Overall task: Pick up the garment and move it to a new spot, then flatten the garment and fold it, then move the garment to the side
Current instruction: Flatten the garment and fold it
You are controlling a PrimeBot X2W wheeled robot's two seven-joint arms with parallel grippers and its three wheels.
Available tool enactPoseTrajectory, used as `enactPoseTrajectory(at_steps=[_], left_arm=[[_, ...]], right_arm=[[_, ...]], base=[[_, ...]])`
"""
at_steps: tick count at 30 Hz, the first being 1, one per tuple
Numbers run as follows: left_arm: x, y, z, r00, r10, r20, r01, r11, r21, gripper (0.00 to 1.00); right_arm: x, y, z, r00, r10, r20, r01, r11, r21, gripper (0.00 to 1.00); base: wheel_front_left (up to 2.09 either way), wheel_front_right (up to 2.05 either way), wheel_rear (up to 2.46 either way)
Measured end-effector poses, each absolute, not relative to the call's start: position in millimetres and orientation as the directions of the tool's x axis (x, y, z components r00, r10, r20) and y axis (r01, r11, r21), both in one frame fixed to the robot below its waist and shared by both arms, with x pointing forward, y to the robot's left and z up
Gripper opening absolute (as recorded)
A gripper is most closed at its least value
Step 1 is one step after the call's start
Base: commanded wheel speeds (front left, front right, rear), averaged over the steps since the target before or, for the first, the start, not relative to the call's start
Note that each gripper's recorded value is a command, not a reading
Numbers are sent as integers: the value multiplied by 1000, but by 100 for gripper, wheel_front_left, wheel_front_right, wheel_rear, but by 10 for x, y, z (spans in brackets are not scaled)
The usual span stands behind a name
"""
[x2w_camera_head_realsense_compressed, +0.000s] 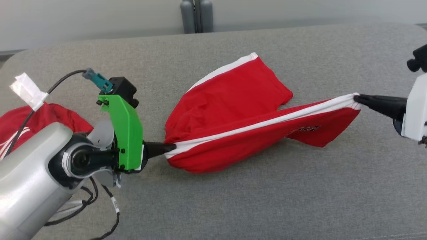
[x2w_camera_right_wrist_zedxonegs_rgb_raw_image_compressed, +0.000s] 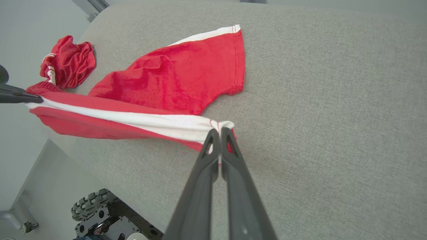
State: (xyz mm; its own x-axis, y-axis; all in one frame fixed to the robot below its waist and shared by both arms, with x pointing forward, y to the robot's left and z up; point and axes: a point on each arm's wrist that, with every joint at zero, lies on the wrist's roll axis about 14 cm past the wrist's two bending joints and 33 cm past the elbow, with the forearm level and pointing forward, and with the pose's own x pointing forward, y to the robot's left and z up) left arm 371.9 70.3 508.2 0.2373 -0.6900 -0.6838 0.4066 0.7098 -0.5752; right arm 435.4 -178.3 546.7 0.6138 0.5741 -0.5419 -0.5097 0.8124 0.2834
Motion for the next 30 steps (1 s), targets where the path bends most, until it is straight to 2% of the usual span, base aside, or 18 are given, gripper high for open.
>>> enactPoseTrajectory(at_steps=[2,9,16,17,24,30], left_arm=[[3800,693,5057,216,-700,-681,390,701,-597,0],[4155,788,4919,228,-693,-684,323,717,-618,0],[4476,955,4675,256,-674,-693,205,738,-643,0],[4569,990,4623,264,-677,-687,162,734,-660,0],[4791,1171,4370,263,-640,-722,74,760,-646,0],[4801,1254,4070,218,-617,-756,14,777,-630,0]], right_arm=[[4565,-1772,5457,611,566,-554,-506,817,277,0],[5239,-1563,5373,590,570,-572,-516,811,275,0],[5790,-1274,5053,553,573,-605,-526,803,280,0],[5958,-1227,4961,556,564,-610,-525,808,268,0],[6335,-947,4587,521,572,-634,-531,798,283,0],[6430,-705,4159,461,579,-672,-538,785,307,0]], base=[[0,0,0],[0,0,0],[0,0,0],[0,0,0],[0,0,0],[0,0,0]])
